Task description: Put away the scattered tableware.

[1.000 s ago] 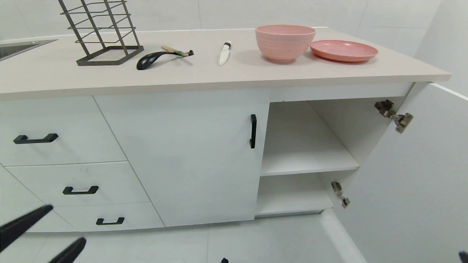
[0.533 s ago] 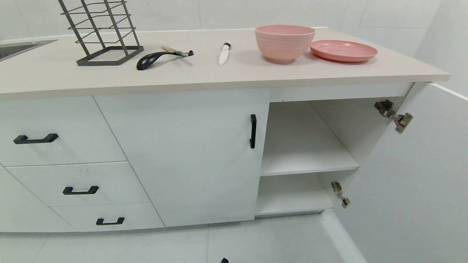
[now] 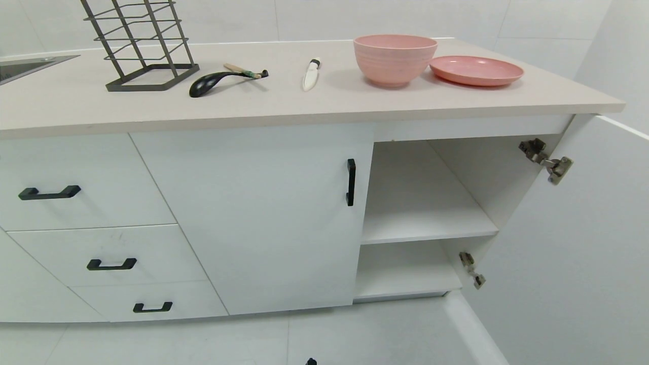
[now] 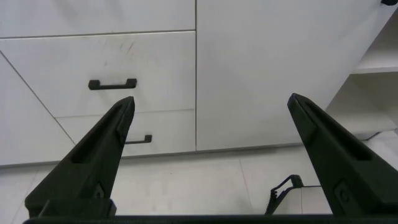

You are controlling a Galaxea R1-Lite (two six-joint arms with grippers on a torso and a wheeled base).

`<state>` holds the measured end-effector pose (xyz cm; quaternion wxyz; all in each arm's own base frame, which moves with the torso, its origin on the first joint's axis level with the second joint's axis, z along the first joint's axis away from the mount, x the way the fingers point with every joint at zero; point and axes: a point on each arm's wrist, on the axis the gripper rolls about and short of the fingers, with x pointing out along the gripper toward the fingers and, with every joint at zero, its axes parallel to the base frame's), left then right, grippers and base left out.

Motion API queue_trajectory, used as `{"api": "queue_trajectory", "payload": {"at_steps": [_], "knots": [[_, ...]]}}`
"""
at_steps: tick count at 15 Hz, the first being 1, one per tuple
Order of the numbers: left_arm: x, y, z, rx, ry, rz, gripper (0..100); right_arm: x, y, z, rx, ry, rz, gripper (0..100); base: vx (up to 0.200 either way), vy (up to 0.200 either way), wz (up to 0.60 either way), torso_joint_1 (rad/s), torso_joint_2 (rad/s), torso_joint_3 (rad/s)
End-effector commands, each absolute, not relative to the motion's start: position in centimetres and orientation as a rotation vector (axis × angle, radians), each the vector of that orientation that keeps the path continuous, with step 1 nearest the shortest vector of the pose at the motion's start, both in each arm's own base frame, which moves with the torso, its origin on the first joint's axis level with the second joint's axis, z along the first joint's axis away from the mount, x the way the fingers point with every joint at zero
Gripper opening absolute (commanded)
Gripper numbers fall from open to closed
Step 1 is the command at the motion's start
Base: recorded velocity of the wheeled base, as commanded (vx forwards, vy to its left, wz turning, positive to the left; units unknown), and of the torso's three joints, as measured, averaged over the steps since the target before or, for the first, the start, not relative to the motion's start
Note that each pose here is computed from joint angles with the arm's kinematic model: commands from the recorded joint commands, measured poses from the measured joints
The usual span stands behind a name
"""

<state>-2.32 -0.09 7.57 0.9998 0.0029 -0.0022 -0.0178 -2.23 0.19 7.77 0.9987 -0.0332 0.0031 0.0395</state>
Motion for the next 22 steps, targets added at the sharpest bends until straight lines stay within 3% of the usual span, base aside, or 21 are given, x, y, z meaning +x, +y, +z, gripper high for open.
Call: {"api": "queue_trajectory", "payload": {"at_steps": [1, 5, 10, 22], "knots": [[-2.28, -0.09, 7.58, 0.006, 0.001, -0.038, 100, -2.30, 0.16, 7.59, -0.051, -0.003, 0.069, 100, 0.000, 0.000, 0.00, 0.000, 0.00, 0.000], [-2.29, -0.09, 7.56, 0.006, 0.001, -0.035, 100, -2.29, 0.11, 7.59, -0.002, -0.002, 0.049, 100, 0.000, 0.000, 0.00, 0.000, 0.00, 0.000], [-2.27, -0.08, 7.52, 0.006, 0.005, -0.029, 100, -2.29, 0.11, 7.59, -0.002, -0.002, 0.049, 100, 0.000, -0.200, 0.00, 0.003, 0.00, 0.000], [-2.28, -0.09, 7.52, 0.003, 0.003, -0.032, 100, -2.29, 0.11, 7.59, -0.002, -0.002, 0.049, 100, 0.000, 0.000, -0.10, -0.001, 0.00, 0.001]]}}
